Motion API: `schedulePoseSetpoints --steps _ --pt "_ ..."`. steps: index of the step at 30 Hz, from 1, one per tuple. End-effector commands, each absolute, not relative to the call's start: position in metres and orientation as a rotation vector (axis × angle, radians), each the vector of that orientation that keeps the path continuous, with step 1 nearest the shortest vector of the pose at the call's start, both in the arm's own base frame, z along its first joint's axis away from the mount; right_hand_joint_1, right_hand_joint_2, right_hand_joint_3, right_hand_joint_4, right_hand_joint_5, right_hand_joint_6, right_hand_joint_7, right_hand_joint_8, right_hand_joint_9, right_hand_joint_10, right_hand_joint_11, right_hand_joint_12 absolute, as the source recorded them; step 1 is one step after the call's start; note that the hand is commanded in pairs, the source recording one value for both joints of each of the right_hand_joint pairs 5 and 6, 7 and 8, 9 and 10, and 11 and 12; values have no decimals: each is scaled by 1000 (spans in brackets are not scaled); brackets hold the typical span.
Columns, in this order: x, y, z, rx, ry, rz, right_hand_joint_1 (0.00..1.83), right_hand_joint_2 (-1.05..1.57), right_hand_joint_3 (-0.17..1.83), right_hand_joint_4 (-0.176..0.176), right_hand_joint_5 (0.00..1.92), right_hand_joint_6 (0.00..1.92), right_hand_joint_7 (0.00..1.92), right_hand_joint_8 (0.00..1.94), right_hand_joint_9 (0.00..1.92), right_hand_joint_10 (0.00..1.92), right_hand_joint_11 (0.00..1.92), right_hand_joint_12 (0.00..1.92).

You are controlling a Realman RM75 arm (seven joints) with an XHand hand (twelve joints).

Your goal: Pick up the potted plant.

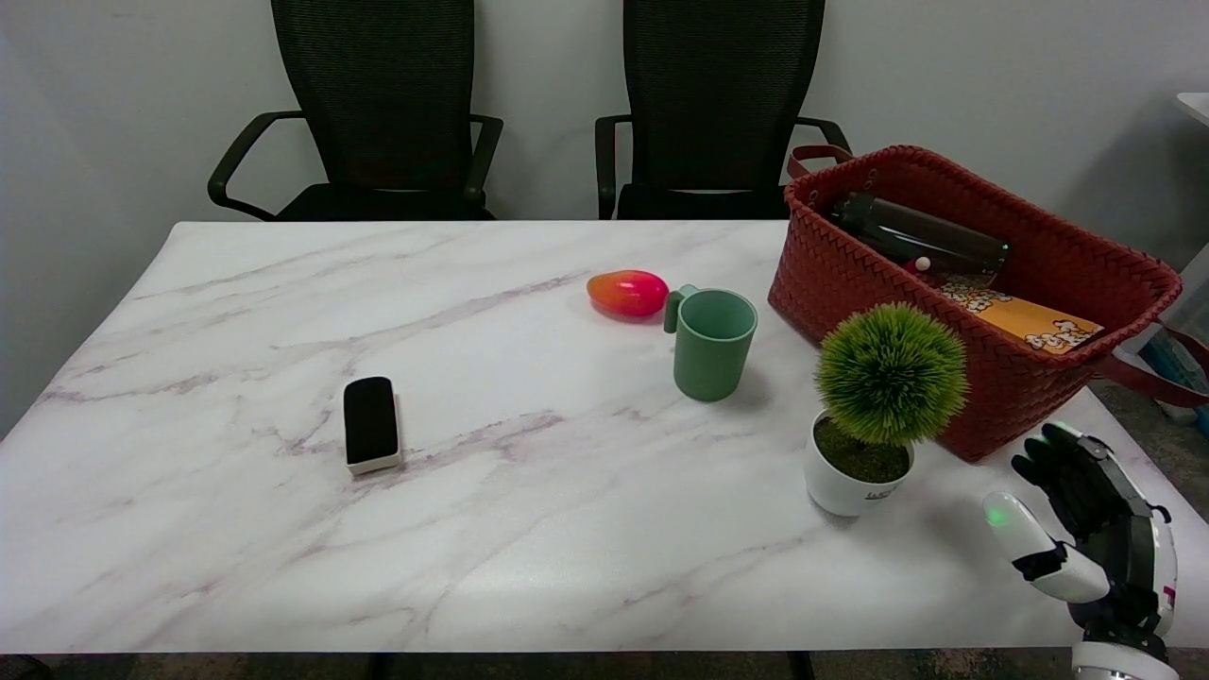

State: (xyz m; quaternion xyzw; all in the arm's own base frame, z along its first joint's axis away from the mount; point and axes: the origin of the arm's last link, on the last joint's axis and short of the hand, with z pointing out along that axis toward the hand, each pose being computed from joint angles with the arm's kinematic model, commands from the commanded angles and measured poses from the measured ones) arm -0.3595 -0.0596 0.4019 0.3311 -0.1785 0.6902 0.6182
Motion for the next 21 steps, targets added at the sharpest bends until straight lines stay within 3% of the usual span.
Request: schedulePoseSetpoints --steps 1,15,21 --pt "-362 -67 398 768 -459 1614 1044 6 847 0 716 716 719 719 568 568 578 578" --pt "-361 -106 391 851 -546 1626 1039 37 841 0 725 725 744 744 608 608 575 575" --pt "-363 -101 391 841 -553 1618 1037 40 853 0 697 697 736 736 615 615 578 578"
